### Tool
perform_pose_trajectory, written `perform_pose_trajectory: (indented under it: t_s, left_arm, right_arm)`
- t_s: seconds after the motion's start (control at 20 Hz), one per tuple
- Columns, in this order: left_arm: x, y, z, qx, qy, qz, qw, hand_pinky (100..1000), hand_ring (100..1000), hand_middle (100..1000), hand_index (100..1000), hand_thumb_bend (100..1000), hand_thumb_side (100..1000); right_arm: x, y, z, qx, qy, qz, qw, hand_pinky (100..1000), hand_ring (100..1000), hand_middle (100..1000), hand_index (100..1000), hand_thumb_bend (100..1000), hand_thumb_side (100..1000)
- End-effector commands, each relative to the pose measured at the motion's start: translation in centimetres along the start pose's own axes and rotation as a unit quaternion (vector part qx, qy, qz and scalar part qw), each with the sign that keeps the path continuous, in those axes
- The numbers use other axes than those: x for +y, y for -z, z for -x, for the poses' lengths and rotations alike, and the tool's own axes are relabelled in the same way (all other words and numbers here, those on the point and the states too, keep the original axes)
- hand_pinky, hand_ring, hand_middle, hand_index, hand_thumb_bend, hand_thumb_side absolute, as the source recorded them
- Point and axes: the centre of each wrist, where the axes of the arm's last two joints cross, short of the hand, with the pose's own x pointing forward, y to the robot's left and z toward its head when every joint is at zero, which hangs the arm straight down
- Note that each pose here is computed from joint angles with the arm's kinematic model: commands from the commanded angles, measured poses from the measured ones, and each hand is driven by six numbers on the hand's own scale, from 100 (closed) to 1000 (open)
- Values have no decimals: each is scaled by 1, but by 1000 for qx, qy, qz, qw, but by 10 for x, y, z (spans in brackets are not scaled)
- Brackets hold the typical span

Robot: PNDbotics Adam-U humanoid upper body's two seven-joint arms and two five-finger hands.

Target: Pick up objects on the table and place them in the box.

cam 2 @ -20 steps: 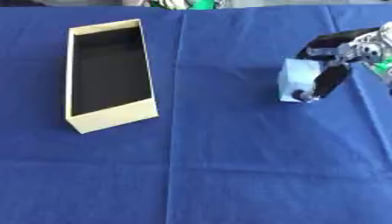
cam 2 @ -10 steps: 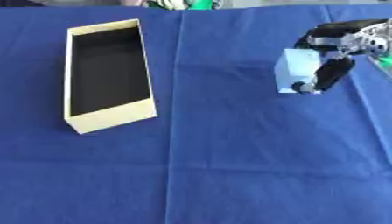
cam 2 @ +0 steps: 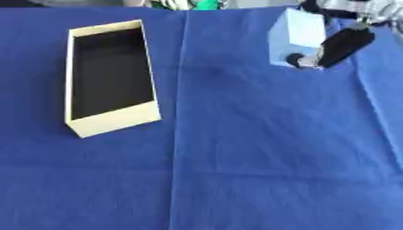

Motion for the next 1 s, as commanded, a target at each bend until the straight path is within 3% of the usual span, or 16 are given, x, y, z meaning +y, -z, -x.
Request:
perform_pose_trajectory:
  t_s: [0.05,0.2,0.45,0.75,1.0]
  left_arm:
    - [0,8,-7,-20,-4,8,1000,487,734,621,734,100,690]
    - [-1,8,-7,-21,-5,10,1000,488,733,621,734,100,689]
    - [-4,9,-8,-23,-12,16,1000,489,731,621,735,100,686]
    - [-8,10,-9,-23,-23,20,999,489,730,620,735,100,686]
    - [-10,9,-9,-22,-29,21,999,489,731,621,735,100,686]
  right_arm:
    - [-26,-8,-20,-40,-33,23,998,644,685,479,552,100,352]
    - [-39,-1,-36,-72,-41,35,996,629,660,476,549,100,342]
    - [-55,34,-59,-122,-34,25,992,625,650,472,547,100,321]
    - [-61,83,-79,-140,-11,11,990,624,647,468,544,100,314]
    - [-53,117,-85,-128,10,5,992,627,644,462,540,100,270]
